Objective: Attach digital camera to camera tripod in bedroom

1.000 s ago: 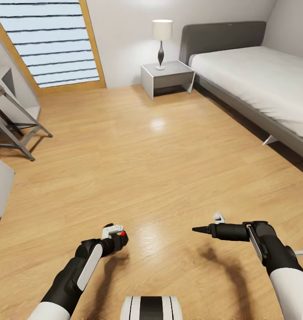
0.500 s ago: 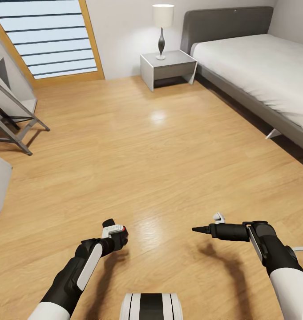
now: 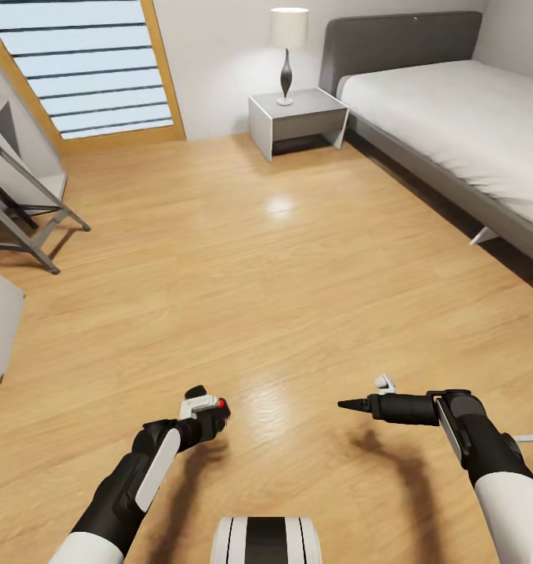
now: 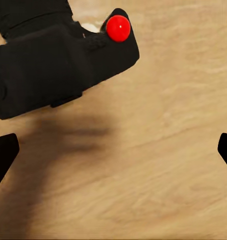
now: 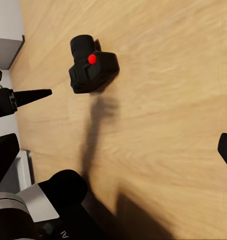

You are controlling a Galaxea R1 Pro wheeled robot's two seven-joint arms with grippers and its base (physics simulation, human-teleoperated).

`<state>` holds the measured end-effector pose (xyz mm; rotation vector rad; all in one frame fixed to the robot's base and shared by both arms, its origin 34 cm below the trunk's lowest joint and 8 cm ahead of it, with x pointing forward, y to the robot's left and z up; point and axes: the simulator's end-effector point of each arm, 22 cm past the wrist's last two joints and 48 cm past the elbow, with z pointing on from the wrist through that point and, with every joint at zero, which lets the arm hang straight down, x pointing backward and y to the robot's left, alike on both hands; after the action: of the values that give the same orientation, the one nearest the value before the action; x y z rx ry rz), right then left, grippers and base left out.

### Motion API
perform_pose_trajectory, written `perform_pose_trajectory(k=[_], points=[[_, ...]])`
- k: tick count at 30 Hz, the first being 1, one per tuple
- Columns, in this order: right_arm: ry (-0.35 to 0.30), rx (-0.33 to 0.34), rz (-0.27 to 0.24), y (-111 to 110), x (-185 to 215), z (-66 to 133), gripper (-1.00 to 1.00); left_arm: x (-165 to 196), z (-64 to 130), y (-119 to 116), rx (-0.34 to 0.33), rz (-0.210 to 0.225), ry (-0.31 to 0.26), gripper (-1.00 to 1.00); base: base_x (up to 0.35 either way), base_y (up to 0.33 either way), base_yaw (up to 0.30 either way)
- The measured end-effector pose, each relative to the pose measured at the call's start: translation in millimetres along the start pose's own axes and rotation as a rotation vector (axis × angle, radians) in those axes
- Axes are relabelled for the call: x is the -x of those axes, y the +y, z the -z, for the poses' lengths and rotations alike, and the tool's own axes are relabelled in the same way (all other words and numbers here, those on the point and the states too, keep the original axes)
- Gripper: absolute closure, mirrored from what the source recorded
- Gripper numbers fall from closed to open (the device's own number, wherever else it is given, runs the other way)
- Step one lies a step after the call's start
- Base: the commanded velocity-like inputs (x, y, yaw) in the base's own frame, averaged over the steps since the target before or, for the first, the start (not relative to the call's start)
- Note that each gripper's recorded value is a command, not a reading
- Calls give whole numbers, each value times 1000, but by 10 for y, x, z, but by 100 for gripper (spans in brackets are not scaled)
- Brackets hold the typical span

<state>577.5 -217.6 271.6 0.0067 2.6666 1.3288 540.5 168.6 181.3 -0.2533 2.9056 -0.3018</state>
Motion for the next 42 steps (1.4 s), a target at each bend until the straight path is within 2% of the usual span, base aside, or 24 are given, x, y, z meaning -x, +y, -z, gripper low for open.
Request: perform_pose_trajectory(k=[12, 21, 30, 42], points=[[0, 0, 0, 0, 0, 0, -100, 55, 29, -16, -4, -3, -12, -100, 0, 266, 0], [0, 0, 0, 0, 0, 1, -100, 56, 30, -7, -3, -4, -12, -100, 0, 58, 0], [0, 0, 0, 0, 1, 0, -100, 52, 28, -16, -4, -4, -11, -100, 0, 188, 0], [-2, -2, 1, -7, 8, 12, -100, 40, 23, -7, -2, -5, -8, -100, 0, 19, 0]])
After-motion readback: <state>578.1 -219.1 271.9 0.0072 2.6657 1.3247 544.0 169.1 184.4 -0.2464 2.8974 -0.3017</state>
